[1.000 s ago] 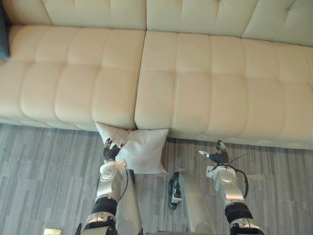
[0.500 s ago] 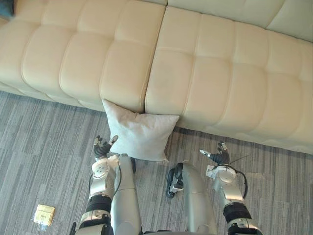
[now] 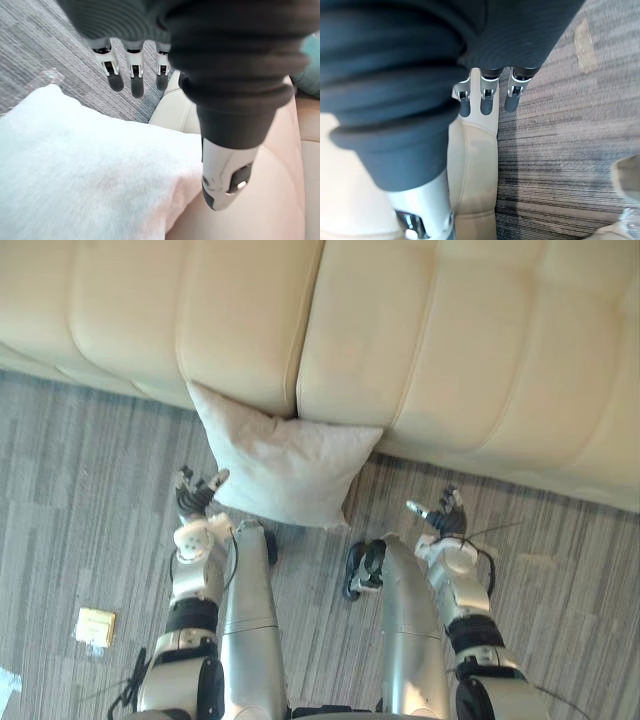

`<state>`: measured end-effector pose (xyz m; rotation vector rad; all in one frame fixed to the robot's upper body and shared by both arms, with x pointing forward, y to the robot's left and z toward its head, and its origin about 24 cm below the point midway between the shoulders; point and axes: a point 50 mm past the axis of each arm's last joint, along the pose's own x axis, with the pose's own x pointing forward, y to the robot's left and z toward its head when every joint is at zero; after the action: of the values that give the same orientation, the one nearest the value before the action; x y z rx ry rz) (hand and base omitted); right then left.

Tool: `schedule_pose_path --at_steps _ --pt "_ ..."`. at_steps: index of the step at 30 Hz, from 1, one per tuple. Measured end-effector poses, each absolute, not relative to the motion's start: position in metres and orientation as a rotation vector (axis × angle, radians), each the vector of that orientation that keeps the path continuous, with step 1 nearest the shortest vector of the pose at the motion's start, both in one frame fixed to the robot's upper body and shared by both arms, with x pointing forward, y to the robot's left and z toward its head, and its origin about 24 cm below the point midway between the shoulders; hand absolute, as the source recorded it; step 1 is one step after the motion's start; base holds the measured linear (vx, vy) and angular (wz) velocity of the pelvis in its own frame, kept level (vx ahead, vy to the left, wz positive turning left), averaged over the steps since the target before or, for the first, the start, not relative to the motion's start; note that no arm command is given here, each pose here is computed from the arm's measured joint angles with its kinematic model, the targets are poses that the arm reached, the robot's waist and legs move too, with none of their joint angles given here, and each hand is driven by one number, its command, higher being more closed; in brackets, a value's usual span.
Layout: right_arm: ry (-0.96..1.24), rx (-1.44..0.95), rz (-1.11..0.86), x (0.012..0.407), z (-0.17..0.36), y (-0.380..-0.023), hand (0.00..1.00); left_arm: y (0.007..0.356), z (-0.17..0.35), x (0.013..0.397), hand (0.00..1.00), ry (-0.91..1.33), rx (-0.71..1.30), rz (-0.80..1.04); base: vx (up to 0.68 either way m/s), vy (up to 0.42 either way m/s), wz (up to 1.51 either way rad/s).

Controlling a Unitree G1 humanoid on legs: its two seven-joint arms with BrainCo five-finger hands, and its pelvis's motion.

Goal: Pick up cushions and gather them together orderly.

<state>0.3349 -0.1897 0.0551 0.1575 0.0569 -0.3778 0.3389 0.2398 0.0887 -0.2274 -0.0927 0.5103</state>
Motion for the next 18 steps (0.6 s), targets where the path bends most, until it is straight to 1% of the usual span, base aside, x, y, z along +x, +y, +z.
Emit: schedule_pose_path --at_steps 8,12,15,16,18 --pt "-0.172 0.173 -0.308 0.365 0.13 -0.173 0.0 0.248 0.161 0.36 0.0 -0.299 -0.236 0.525 -0.02 0.013 0.1" --pt "-0.274 0.155 -0.239 0.376 0.168 -0.153 0.0 0.246 0.2 0.368 0.0 -0.404 -0.247 0.506 -0.02 0.007 0.15" --pt "-0.363 0.156 -0.179 0.381 0.201 -0.131 0.0 0.235 0.234 0.373 0.0 -0.487 -0.265 0.476 0.0 0.007 0.08" --pt "-0.375 0.159 -0.174 0.381 0.206 -0.129 0.0 0.233 0.239 0.374 0.0 -0.499 -0.268 0.47 0.01 0.005 0.08" --pt "-0.413 0.162 -0.164 0.382 0.219 -0.123 0.0 0.217 0.256 0.377 0.0 -0.539 -0.257 0.417 0.02 0.007 0.08"
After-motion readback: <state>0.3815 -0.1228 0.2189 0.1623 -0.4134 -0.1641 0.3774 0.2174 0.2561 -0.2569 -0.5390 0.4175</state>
